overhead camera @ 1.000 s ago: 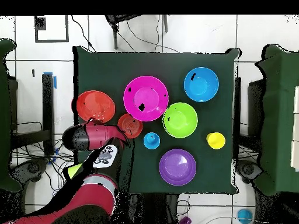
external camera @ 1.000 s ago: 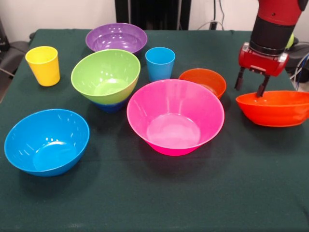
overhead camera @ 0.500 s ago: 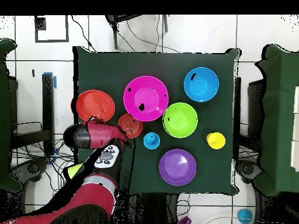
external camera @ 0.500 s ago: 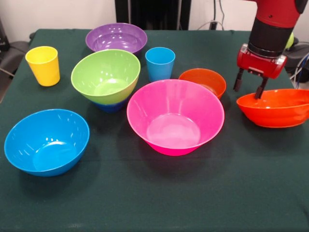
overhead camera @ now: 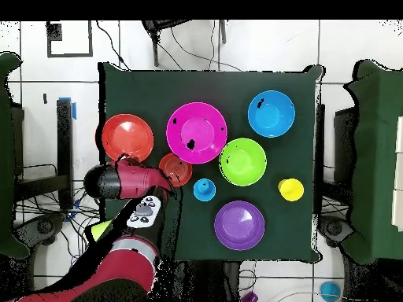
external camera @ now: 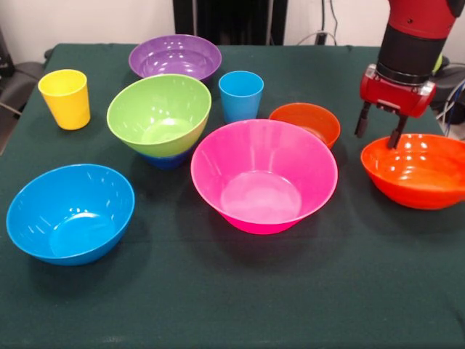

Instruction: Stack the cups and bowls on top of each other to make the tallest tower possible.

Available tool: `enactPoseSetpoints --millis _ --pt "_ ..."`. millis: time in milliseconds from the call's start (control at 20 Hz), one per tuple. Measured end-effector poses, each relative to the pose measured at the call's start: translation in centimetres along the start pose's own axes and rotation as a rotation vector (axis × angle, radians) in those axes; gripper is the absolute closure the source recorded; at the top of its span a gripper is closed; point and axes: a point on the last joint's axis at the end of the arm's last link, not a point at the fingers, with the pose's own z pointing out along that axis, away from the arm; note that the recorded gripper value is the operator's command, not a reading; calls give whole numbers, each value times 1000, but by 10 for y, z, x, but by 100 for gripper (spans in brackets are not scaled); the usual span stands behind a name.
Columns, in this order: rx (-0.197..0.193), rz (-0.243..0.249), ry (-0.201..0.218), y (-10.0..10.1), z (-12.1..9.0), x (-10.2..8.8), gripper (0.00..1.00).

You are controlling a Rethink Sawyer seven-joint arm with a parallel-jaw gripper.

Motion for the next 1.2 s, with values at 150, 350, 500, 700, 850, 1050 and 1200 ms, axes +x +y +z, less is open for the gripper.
enactPoseSetpoints --millis 150,350,500,700,850,1050,1200 --pt "-7 5 -7 2 -5 -5 0" --pt "-18 20 -15 3 -12 -14 0" --pt "-20 28 -15 3 -12 -16 0" --pt "-18 34 -9 3 -9 -14 0" --pt "-15 44 -2 4 -4 -12 0" --pt "-17 48 0 8 1 -10 0" --pt "-23 46 1 17 7 -6 0"
